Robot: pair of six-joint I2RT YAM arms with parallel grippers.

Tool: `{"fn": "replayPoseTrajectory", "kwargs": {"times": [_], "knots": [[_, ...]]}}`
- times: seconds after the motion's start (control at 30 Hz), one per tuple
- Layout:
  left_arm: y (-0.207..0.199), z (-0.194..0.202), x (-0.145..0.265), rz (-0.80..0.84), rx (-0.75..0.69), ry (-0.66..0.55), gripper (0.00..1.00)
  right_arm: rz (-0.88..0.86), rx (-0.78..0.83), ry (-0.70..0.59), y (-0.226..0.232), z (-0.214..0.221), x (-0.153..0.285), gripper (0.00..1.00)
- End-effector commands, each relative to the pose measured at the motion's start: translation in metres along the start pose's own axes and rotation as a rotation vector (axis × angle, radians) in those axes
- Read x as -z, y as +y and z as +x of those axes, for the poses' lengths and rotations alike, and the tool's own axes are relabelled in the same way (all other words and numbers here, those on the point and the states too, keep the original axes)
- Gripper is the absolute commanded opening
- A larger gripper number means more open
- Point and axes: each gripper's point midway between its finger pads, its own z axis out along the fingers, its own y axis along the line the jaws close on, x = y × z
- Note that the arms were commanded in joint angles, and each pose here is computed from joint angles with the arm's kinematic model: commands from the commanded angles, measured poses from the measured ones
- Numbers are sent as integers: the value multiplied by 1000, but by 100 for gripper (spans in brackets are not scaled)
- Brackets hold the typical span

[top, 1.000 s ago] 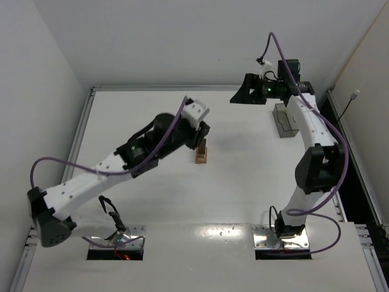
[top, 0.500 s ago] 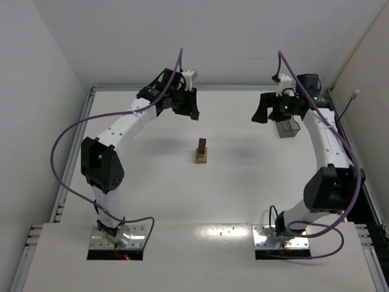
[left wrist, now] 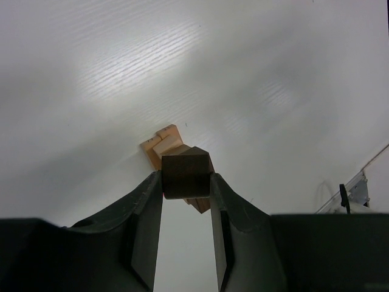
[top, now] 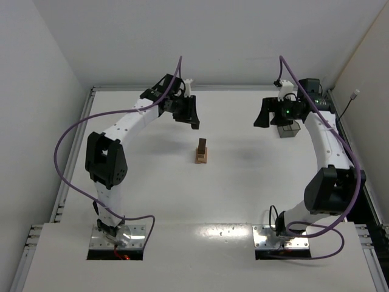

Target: Build the wood block tower

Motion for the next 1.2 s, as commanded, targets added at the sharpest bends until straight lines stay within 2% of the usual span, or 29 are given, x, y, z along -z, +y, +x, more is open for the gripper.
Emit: {"fn": "replayPoseTrajectory", "kwargs": {"times": [0.0,0.23,0.77,1.17], "knots": [[-12,8,2,34,23,15,0,-10,29,-54,5,-11,11,82],[-9,23,-3,3,22,43,0,-14,9,-37,6,-2,9,82],[-36,34,6,-25,-43,33,0,-32,0,-40,10,-1,10,82],[-36,49,7,-41,-50,54,0,-40,-4,-49,12,-3,10,81]]}}
